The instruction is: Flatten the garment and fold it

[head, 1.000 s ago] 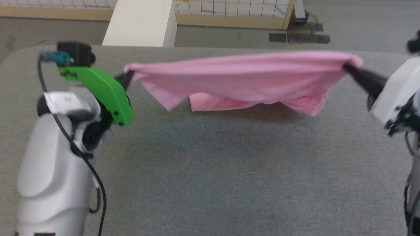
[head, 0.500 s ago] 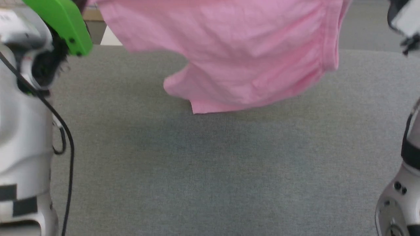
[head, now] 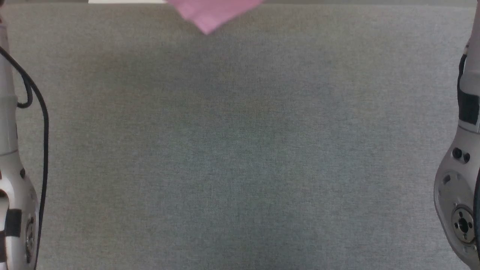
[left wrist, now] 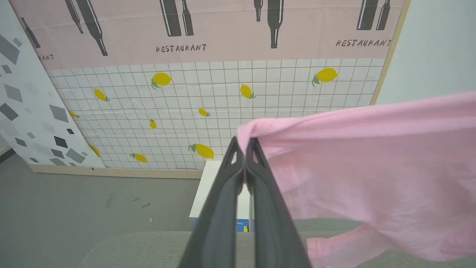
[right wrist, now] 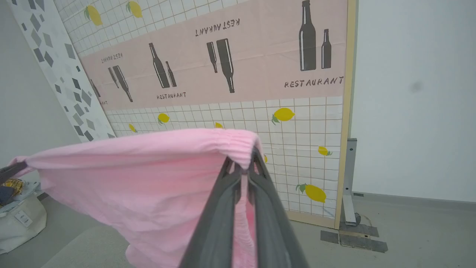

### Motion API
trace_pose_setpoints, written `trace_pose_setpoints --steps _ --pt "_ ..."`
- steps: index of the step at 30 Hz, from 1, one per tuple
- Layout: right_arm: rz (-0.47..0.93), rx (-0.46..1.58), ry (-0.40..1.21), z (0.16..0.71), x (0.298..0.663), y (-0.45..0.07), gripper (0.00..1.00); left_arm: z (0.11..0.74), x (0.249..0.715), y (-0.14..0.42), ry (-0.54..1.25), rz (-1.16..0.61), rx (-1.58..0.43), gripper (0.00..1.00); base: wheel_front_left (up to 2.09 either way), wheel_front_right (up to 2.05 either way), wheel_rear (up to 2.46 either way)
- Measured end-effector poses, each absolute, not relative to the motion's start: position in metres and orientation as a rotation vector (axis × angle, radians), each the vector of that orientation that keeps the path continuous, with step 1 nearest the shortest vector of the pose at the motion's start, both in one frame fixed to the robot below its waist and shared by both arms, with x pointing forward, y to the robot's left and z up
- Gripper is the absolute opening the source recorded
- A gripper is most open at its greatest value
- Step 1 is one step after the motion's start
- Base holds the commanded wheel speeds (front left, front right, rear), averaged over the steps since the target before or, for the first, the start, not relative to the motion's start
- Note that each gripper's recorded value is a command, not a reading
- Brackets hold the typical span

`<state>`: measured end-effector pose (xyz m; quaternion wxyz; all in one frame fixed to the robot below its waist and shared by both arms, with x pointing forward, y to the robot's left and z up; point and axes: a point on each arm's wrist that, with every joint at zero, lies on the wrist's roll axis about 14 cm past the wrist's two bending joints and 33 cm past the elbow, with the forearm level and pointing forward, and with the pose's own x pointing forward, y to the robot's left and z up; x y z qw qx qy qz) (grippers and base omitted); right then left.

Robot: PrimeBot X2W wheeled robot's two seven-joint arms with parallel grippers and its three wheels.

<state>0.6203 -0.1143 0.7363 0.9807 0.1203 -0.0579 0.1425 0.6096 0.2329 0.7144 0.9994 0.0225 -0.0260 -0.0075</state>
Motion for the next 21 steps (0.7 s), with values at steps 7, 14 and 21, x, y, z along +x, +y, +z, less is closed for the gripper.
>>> trace_pose_setpoints --steps 7,14,21 --pt "0.325 0.293 -0.035 0.688 0.638 -0.096 0.0 0.675 0.62 0.237 -0.028 -0.041 0.022 0.0 0.0 0.0 0.0" --pt "0.363 0.4 0.16 0.6 0.6 -0.094 0.0 0.591 0.58 0.238 0.132 -0.071 -0.066 0.0 0.0 0.0 0.0" --pt "0.369 0.404 0.334 0.533 0.523 -0.108 0.0 0.531 0.508 0.229 0.262 -0.091 -0.163 0.0 0.0 0.0 0.0"
